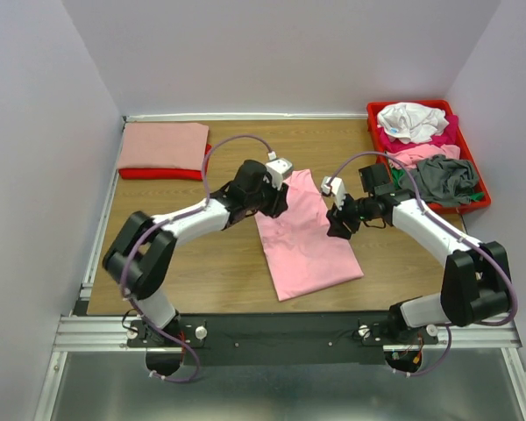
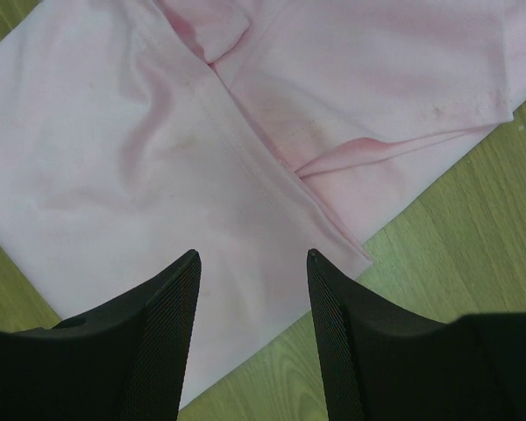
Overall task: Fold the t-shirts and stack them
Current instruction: Fold the tshirt
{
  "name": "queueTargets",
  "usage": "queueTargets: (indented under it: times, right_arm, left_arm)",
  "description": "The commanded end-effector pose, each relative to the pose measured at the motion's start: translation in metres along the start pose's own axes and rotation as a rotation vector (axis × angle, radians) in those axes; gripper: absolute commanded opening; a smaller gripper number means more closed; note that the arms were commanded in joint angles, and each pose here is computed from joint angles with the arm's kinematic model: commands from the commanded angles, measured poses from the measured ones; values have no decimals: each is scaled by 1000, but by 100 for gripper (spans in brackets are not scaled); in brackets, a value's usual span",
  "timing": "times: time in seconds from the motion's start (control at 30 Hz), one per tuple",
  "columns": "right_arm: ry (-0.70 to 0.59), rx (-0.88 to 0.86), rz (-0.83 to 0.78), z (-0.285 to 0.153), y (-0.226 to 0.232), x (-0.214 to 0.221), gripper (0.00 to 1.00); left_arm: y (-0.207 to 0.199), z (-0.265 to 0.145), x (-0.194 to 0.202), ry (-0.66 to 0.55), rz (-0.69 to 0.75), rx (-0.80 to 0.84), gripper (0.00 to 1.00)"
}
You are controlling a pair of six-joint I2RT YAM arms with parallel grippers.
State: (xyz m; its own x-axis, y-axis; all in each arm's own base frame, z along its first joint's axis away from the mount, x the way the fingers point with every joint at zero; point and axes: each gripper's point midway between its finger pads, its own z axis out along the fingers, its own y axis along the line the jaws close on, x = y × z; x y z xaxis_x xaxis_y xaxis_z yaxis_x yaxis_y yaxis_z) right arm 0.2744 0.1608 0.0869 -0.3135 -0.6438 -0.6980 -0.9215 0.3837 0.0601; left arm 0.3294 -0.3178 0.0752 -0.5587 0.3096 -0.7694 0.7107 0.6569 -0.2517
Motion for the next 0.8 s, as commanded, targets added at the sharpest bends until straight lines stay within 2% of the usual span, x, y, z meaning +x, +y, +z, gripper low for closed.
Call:
queueTargets:
  times: [0.0, 0.07, 0.17, 0.2, 0.23, 0.27, 0.37, 0.4, 0.5, 0.53, 0.57, 0.6, 0.67, 0.7, 0.73, 0.77]
  right_arm:
    - [-43, 0, -20, -6, 3, -9, 59]
    - [-51, 4, -34, -9, 4, -12, 59]
    - [-72, 30, -92, -19, 2, -22, 61]
    - [-83, 43, -142, -25, 1, -27, 64]
    - [-87, 52, -174, -30, 0, -32, 67]
    - [-91, 61, -243, -35, -2, -36, 70]
    - [-123, 81, -380, -50, 4, -46, 97]
    - [-136, 67, -445, -50, 8, -46, 100]
    - [-103, -31, -461, -36, 17, -30, 100]
    - [-44, -125, -439, -32, 32, -8, 100]
    - [-11, -187, -472, -30, 40, 3, 100]
    - [39, -275, -534, -29, 50, 22, 100]
    - [64, -294, -578, -30, 53, 35, 99]
    - [50, -270, -671, -36, 54, 34, 99]
    - [58, -285, -696, -34, 61, 48, 100]
    - [62, -281, -732, -36, 63, 51, 100]
  left_arm:
    - [8, -57, -97, -276, 110, -175, 47]
    - [8, -86, -126, -371, 136, -231, 54]
    - [18, -128, -152, -509, 110, -346, 94]
    - [18, -137, -158, -555, 98, -354, 98]
    - [8, -152, -164, -595, 125, -290, 99]
    - [2, -150, -155, -584, 154, -225, 98]
    - [-33, -159, -144, -575, 250, -43, 98]
    - [-46, -159, -140, -563, 270, -22, 99]
    - [-106, -157, -107, -482, 413, -29, 98]
    - [-114, -160, -94, -444, 413, -37, 97]
    - [-126, -159, -80, -413, 363, -29, 94]
    - [-152, -159, -63, -379, 376, 38, 89]
    - [-170, -162, -23, -293, 294, 46, 88]
    - [-180, -163, -7, -261, 269, 56, 87]
    - [-201, -168, 19, -217, 289, 85, 87]
    - [-205, -166, 39, -174, 271, 90, 87]
